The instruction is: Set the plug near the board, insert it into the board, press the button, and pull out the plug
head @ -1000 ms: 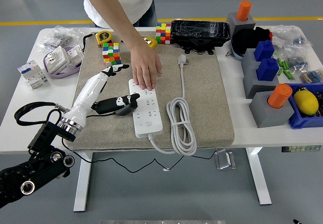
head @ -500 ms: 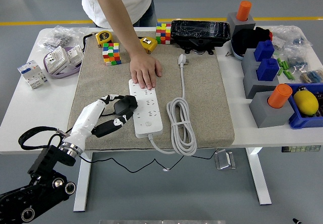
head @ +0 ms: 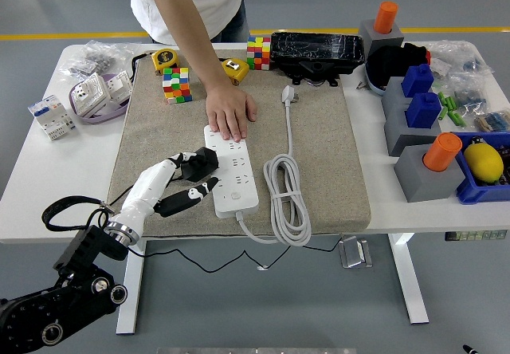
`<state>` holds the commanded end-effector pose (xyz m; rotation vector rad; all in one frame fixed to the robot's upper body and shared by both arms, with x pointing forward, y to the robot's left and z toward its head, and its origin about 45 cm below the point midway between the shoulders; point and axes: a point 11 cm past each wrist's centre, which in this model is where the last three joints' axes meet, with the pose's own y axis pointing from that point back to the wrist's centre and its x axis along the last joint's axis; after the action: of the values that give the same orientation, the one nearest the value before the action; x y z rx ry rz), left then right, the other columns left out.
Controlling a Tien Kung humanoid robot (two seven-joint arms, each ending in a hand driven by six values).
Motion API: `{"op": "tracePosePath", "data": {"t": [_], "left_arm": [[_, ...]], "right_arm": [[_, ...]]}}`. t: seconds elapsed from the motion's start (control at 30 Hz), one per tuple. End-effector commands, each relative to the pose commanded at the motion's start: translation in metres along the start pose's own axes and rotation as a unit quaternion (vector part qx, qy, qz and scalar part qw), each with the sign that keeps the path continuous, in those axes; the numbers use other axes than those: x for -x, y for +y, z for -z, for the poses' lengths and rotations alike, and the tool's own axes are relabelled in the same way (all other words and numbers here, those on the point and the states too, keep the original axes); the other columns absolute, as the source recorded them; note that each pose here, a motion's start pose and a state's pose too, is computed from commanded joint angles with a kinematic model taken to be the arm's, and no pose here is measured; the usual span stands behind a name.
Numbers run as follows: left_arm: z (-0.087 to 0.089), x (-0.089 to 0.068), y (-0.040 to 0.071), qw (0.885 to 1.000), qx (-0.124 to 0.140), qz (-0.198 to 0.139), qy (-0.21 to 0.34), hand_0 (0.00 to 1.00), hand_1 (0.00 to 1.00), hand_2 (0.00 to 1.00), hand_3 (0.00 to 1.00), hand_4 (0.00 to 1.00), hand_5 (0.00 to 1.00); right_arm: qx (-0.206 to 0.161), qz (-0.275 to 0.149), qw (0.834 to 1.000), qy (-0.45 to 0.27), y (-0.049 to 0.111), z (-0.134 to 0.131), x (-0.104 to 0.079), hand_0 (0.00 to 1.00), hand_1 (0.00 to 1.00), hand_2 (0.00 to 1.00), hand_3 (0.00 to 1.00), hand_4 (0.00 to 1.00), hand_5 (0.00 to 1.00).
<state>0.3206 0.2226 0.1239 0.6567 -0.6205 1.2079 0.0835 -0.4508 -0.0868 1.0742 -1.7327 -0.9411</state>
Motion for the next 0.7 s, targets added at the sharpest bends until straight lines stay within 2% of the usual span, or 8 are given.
{"op": "tracePosePath", "data": {"t": [0.2,0.7], "left_arm": [[-0.002,0.002,-0.004,1.000,0.001,0.006,-0.006,0.763,0.814,0.814,0.775,0.826,0.834],[-0.020,0.000,-0.016,0.999,0.031,0.007,-0.018,0.765,0.810,0.811,0.775,0.823,0.830]], "right_arm": [[0.001,-0.001,1.000,-0.002,0.000,-0.001,0.000,0.604,0.649,0.669,0.563,0.955,0.513],[0.000,0.000,1.000,-0.003,0.000,-0.001,0.000,0.604,0.649,0.669,0.562,0.954,0.513]]}}
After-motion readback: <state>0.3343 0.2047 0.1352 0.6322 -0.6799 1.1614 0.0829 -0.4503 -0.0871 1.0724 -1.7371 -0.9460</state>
